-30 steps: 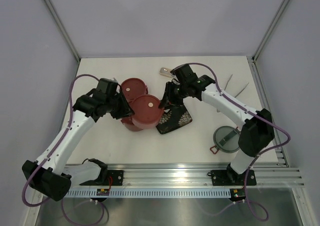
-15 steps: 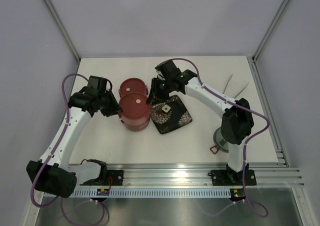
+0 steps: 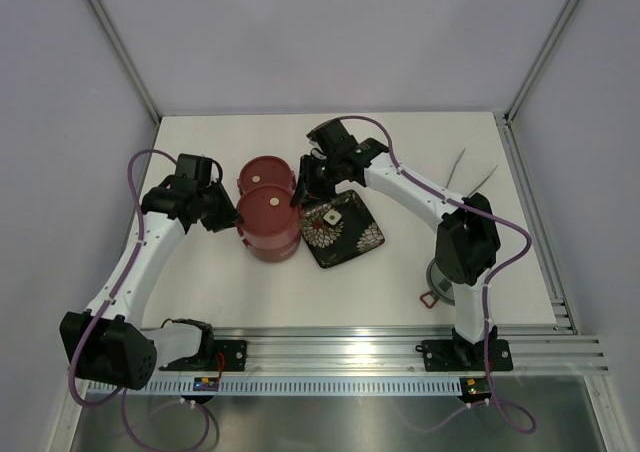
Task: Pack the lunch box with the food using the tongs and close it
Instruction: Place the packing box into the packing box.
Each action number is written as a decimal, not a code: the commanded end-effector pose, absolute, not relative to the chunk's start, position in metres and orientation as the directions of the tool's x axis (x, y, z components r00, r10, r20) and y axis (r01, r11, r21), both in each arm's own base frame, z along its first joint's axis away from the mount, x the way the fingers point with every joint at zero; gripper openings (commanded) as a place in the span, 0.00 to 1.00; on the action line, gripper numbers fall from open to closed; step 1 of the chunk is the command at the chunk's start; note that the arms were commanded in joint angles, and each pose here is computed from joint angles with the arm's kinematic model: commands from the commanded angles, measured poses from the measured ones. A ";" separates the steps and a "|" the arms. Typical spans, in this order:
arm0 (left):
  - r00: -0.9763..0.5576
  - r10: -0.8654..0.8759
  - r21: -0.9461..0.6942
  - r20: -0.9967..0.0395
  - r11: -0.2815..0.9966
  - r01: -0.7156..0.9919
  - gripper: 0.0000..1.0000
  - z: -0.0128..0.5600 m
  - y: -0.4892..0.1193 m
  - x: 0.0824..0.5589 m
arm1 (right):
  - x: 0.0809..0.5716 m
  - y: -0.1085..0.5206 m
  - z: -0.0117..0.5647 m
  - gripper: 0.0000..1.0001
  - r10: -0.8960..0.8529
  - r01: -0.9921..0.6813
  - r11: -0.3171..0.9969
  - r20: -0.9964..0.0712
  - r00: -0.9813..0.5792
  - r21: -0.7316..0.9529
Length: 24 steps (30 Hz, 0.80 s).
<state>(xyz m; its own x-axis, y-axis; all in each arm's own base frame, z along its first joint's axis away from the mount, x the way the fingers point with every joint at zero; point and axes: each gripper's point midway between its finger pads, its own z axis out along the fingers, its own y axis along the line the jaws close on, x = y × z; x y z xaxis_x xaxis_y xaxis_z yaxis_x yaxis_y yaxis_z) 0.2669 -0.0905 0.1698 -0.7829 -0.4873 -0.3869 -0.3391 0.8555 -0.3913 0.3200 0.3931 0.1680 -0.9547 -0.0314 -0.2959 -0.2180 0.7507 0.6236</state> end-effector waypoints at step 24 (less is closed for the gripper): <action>-0.854 -0.443 -0.390 -0.274 0.863 -0.323 0.00 0.138 -0.102 0.243 | 0.300 0.406 0.162 0.00 -0.143 -0.304 0.718 -0.295 -0.945 0.626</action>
